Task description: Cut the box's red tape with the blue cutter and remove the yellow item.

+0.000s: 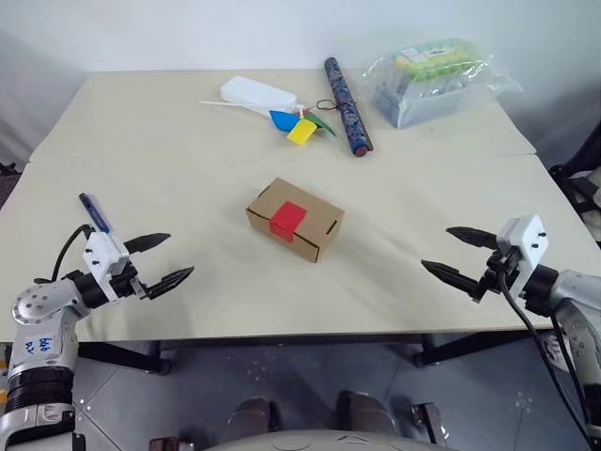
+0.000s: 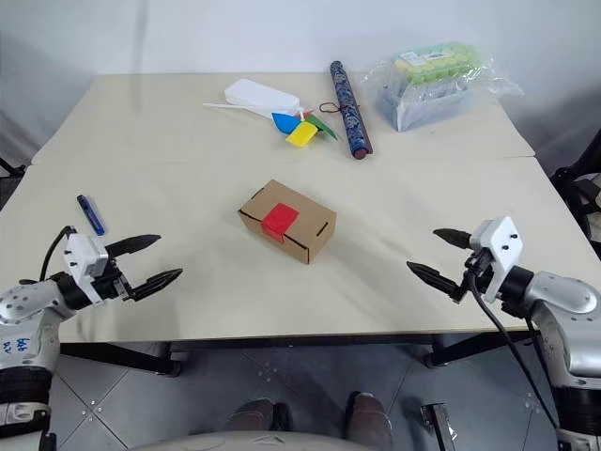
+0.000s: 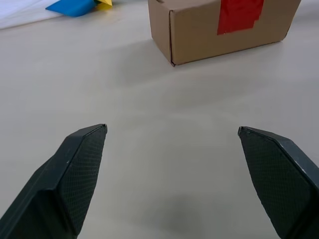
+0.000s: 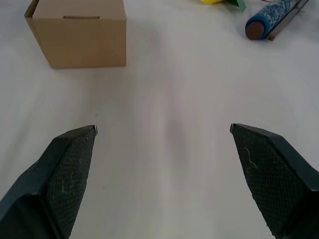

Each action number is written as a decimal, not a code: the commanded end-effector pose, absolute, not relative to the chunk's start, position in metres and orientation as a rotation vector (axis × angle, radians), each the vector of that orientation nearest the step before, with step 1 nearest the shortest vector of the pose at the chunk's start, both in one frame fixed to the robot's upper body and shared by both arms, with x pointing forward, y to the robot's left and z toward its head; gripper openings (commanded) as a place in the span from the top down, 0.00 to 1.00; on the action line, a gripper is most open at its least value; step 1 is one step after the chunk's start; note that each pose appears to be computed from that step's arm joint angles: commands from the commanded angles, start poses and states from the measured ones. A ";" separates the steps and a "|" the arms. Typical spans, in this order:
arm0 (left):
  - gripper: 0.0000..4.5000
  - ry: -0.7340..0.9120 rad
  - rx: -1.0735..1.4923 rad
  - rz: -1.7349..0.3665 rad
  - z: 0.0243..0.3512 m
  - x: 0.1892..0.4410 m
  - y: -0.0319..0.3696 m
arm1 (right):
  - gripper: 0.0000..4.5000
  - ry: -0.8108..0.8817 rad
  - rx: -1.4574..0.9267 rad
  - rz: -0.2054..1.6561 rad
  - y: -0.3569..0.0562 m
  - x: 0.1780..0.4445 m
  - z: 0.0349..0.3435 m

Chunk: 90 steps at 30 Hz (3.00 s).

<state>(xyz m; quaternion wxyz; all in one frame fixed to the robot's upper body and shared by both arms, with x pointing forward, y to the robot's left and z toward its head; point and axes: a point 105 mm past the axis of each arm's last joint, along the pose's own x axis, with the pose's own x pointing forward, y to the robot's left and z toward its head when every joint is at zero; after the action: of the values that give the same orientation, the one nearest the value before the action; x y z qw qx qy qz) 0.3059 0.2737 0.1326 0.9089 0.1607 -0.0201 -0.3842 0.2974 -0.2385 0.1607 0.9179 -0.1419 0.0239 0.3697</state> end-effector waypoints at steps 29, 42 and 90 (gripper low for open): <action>0.34 -0.095 0.304 -0.600 0.152 0.362 0.267 | 0.09 -0.037 -0.358 0.529 -0.209 0.314 0.185; 1.00 -0.104 0.310 -0.692 0.168 0.416 0.218 | 0.99 0.115 -0.249 0.493 -0.158 0.325 0.167; 1.00 0.208 0.288 -1.317 0.138 0.342 0.121 | 0.99 -0.001 -0.456 0.664 -0.069 0.432 0.214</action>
<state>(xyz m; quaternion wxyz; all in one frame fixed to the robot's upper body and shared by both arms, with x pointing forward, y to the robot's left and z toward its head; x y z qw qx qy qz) 0.3420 0.1218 0.1162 0.7696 0.1292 0.1388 -0.6098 0.4312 -0.0715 0.1908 0.9199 -0.2135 0.0453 0.3257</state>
